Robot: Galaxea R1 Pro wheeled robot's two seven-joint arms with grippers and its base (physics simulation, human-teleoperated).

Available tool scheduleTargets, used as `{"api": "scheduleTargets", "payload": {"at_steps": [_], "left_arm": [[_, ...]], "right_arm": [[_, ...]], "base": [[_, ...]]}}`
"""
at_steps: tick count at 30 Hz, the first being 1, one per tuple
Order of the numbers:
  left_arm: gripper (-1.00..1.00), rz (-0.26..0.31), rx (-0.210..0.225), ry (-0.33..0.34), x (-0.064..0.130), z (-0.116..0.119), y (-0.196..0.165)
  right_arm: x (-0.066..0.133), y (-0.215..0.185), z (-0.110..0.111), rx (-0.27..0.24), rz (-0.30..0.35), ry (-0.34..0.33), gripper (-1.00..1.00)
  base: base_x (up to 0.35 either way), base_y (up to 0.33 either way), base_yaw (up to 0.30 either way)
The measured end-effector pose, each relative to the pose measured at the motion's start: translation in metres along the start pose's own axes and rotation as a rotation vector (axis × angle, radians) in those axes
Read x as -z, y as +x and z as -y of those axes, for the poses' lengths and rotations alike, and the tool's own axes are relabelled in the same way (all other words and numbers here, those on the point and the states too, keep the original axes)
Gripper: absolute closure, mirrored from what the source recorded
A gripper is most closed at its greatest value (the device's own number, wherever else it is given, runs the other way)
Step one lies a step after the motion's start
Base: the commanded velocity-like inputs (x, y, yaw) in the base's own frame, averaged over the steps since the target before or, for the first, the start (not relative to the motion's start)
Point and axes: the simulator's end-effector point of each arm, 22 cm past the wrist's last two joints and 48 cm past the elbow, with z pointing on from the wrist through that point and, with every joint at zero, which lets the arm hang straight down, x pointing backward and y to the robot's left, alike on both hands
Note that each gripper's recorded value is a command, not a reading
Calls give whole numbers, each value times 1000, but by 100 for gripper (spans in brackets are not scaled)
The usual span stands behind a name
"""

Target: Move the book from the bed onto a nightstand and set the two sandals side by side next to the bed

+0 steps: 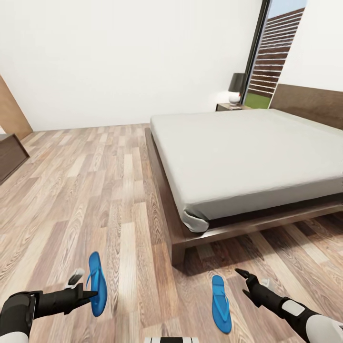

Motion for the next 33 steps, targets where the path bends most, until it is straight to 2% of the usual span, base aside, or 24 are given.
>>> {"api": "scheduleTargets", "payload": {"at_steps": [30,33], "left_arm": [[100,75,-82,52,29,46,-20],[100,74,-82,51,29,46,-20]], "right_arm": [[21,-9,-63,47,33,-100,-100],[21,-9,-63,48,32,-99,-100]], "base": [[0,0,0],[0,0,0]]}}
